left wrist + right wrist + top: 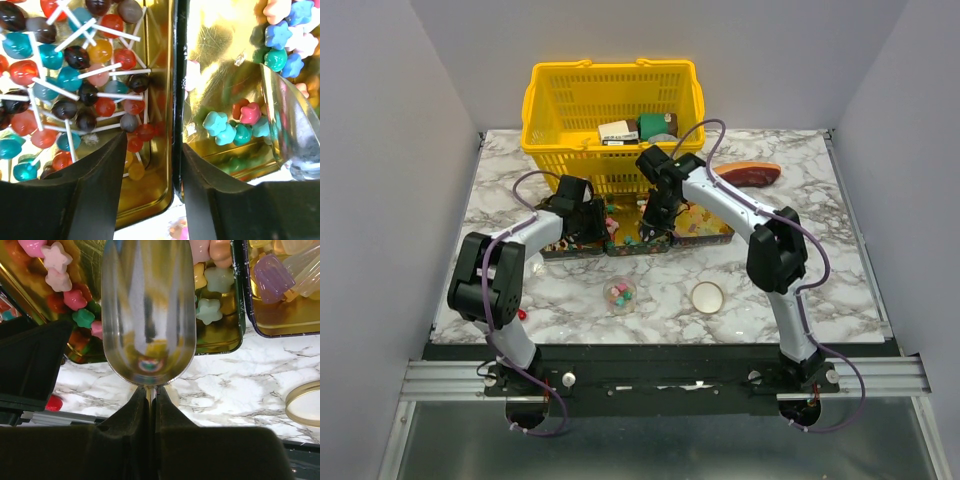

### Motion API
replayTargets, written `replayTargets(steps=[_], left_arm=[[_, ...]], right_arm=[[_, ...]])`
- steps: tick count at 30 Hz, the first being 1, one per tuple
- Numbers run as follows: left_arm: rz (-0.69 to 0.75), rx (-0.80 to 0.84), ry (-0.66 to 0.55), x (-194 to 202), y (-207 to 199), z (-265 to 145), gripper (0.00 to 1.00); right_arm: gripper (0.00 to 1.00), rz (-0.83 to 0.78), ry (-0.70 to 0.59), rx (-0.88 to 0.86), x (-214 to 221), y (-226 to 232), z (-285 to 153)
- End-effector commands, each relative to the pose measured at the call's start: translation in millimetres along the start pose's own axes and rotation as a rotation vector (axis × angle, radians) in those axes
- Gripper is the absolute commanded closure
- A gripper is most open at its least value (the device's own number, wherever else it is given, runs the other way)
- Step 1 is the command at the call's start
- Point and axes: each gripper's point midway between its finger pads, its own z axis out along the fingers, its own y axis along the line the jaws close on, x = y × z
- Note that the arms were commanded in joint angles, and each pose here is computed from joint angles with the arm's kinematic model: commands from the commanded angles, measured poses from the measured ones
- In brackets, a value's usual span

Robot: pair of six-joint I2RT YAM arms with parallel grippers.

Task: Pack the candies
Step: Scoop the fake candies from the storage box.

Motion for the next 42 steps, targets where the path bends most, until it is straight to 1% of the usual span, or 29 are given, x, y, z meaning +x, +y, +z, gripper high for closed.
replayTargets(steps=[1, 5, 6, 8, 9, 10, 15, 17, 18, 22, 29, 30, 32, 33, 35, 37, 41, 42], left_arm=[[0.024, 0.013, 0.025, 3, -6, 6, 0.51], [0.035, -0.005, 0.045, 8, -3, 10, 0.61], [0.039, -0.009, 0.049, 9, -3, 10, 0.7], [0.049, -0.018, 0.062, 13, -2, 12, 0.8], [0.055, -0.024, 0.063, 13, -2, 12, 0.88], [0.06, -0.032, 0.066, 14, -1, 13, 0.91], [0.076, -0.051, 0.085, 19, 1, 15, 1.0], [0.082, -0.057, 0.093, 21, 2, 15, 1.0], [0.083, -0.06, 0.093, 21, 2, 16, 1.0], [0.088, -0.062, 0.1, 23, 1, 17, 1.0], [0.089, -0.069, 0.101, 23, 2, 17, 1.0], [0.088, -0.07, 0.102, 23, 2, 17, 0.96], [0.088, -0.069, 0.098, 22, 1, 17, 0.92], [0.088, -0.069, 0.098, 22, 1, 16, 0.86], [0.088, -0.065, 0.093, 21, 0, 15, 0.82], [0.088, -0.063, 0.09, 20, 0, 15, 0.75], [0.086, -0.053, 0.077, 18, -4, 11, 0.68], [0.088, -0.051, 0.075, 17, -4, 10, 0.64]], right_arm=[[1.0, 0.03, 0.026, 0.153, -2, -37, 47], [1.0, -0.007, 0.021, 0.169, -5, -42, 60], [1.0, -0.017, 0.014, 0.171, -7, -42, 64], [1.0, -0.032, 0.005, 0.181, -10, -44, 66], [1.0, -0.04, 0.001, 0.18, -11, -45, 69], [1.0, -0.047, 0.001, 0.187, -12, -47, 72], [1.0, -0.043, -0.003, 0.203, -20, -53, 82], [1.0, -0.035, 0.001, 0.21, -23, -57, 86], [1.0, -0.035, -0.027, 0.231, -29, -61, 86], [1.0, -0.035, -0.056, 0.246, -39, -67, 89], [1.0, -0.091, -0.091, 0.265, -46, -73, 94], [1.0, -0.1, -0.102, 0.256, -48, -72, 94], [1.0, -0.118, -0.111, 0.254, -49, -74, 94], [1.0, -0.127, -0.125, 0.246, -50, -75, 93], [1.0, -0.15, -0.141, 0.243, -51, -77, 93], [1.0, -0.175, -0.166, 0.239, -54, -80, 92], [1.0, -0.21, -0.197, 0.247, -57, -84, 91], [1.0, -0.215, -0.215, 0.25, -60, -84, 91]])
